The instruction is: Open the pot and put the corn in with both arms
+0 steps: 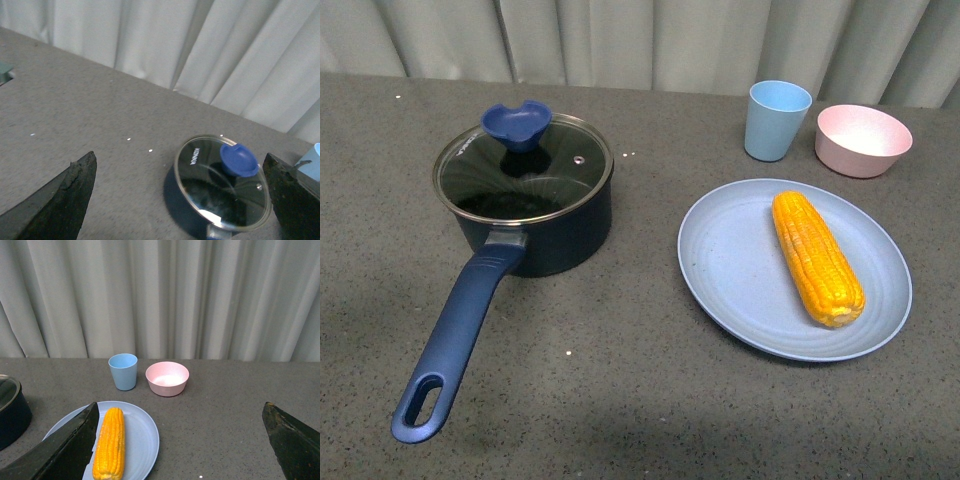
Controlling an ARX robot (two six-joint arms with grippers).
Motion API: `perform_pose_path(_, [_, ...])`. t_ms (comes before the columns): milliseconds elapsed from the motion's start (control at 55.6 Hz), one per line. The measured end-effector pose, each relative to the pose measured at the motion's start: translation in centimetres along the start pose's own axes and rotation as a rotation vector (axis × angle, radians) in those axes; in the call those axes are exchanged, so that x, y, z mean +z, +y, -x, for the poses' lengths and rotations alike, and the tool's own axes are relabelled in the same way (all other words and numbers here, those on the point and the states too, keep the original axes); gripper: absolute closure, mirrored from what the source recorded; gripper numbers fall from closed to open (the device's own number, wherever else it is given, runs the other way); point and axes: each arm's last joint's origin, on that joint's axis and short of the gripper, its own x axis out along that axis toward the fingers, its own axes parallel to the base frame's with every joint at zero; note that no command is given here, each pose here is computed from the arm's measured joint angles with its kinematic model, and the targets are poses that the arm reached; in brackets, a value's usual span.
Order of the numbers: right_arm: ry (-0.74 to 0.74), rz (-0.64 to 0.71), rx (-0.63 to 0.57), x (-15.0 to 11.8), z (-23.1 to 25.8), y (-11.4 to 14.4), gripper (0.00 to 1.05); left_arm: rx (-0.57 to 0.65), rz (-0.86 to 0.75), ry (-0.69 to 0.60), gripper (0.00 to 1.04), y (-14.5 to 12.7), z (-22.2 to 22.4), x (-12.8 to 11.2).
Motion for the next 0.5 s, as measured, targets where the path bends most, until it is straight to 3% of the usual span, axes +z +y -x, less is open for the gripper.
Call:
perform_pose_path(144, [0.000,0.000,0.000,0.0,0.0,0.0,0.09,-0.102,-0.024,0.078,0.07,-3.6,-5.2,-1.6])
perform_pose_path(503, [0.000,0.000,0.000,0.0,0.0,0.0,0.09,-0.197,-0.116,0.196,0.07,-7.2,-12.6,-5.2])
